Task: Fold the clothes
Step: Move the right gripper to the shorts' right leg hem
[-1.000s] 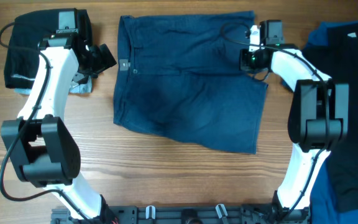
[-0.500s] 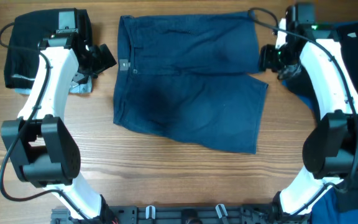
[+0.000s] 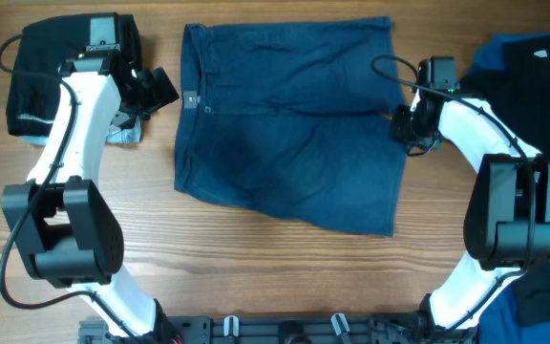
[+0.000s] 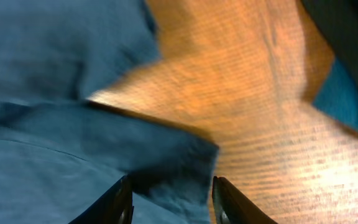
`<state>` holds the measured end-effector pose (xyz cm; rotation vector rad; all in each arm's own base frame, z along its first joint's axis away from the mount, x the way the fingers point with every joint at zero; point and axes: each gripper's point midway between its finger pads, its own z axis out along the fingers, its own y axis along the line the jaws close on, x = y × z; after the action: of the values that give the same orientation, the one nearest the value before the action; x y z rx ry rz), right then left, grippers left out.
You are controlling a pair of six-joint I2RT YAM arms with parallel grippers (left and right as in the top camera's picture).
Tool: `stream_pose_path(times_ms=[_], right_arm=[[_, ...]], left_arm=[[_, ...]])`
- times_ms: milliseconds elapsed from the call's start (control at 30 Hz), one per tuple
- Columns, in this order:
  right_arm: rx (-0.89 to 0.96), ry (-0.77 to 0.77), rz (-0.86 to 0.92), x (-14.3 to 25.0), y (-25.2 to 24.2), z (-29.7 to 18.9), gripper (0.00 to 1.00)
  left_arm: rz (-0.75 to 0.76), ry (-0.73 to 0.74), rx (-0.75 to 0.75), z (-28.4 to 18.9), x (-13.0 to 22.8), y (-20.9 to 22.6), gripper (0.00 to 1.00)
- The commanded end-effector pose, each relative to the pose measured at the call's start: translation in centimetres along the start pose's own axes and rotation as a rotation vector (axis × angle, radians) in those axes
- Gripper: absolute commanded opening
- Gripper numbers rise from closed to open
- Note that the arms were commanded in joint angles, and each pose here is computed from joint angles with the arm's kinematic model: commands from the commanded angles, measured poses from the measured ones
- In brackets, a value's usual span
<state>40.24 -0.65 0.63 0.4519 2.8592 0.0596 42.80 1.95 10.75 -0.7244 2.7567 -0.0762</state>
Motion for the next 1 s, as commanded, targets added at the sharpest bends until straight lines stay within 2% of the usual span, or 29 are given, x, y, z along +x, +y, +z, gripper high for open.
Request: stream_pose_path(times_ms=[0, 67, 100, 133, 167, 200, 300, 333, 367, 400, 433, 533, 700, 767, 867, 900, 967], right_arm=[[0.080, -0.005, 0.080, 0.7, -1.9, 1.1, 0.43], [0.076, -0.015, 0.081, 0.4, -1.8, 1.1, 0.42], [0.073, -0.025, 0.081, 0.2, -1.8, 1.1, 0.30], [0.067, -0.045, 0.081, -0.3, -1.6, 1.1, 0.12], [0.063, -0.072, 0.083, -1.0, -1.5, 1.1, 0.04], [0.058, -0.097, 0.082, -1.6, -1.4, 1.0, 0.04], [0.047, -0.127, 0.083, -2.3, -1.2, 0.9, 0.04], [0.047, -0.127, 0.083, -2.3, -1.2, 0.9, 0.11], [0.048, -0.127, 0.083, -2.3, -1.2, 0.9, 0.26], [0.054, -0.133, 0.083, -2.4, -1.3, 0.9, 0.30], [0.068, -0.143, 0.084, -2.6, -1.5, 0.9, 0.30], [0.148, -0.179, 0.090, -3.2, -2.9, 0.6, 0.12], [0.189, -0.242, 0.091, -4.8, -4.2, 0.2, 0.05], [0.153, -0.254, 0.046, -5.6, -4.4, 0.2, 0.05], [0.101, -0.228, -0.008, -6.0, -4.4, -0.8, 0.16], [0.062, -0.217, 0.003, -6.3, -4.2, -1.6, 0.26], [-0.029, -0.176, 0.020, -6.1, -3.4, -3.2, 0.35]], left_arm=[[-0.001, 0.004, -0.001, 0.1, 0.1, 0.0, 1.00], [-0.001, 0.004, -0.001, 0.1, 0.1, 0.0, 1.00], [-0.001, 0.004, -0.001, 0.1, 0.1, 0.0, 1.00], [-0.001, 0.004, -0.001, 0.1, 0.1, 0.0, 1.00], [-0.001, 0.005, -0.001, 0.1, 0.1, 0.0, 1.00], [-0.001, 0.004, -0.001, 0.1, 0.1, 0.0, 1.00], [-0.001, 0.004, -0.001, 0.1, 0.1, 0.0, 1.00], [-0.001, 0.004, -0.001, 0.1, 0.1, 0.0, 1.00], [-0.001, 0.005, -0.001, 0.1, 0.1, 0.0, 1.00], [-0.001, 0.004, -0.001, 0.1, 0.1, 0.0, 1.00], [-0.002, 0.004, -0.001, 0.1, 0.1, 0.0, 1.00], [-0.001, 0.004, -0.001, 0.1, 0.1, 0.0, 1.00], [-0.001, 0.004, -0.001, 0.1, 0.1, 0.0, 1.00], [-0.001, 0.004, -0.001, 0.1, 0.1, 0.0, 1.00], [-0.001, 0.004, -0.001, 0.1, 0.1, 0.0, 1.00], [-0.001, 0.004, -0.001, 0.1, 0.1, 0.0, 1.00], [-0.001, 0.004, -0.001, 0.1, 0.1, 0.0, 1.00]])
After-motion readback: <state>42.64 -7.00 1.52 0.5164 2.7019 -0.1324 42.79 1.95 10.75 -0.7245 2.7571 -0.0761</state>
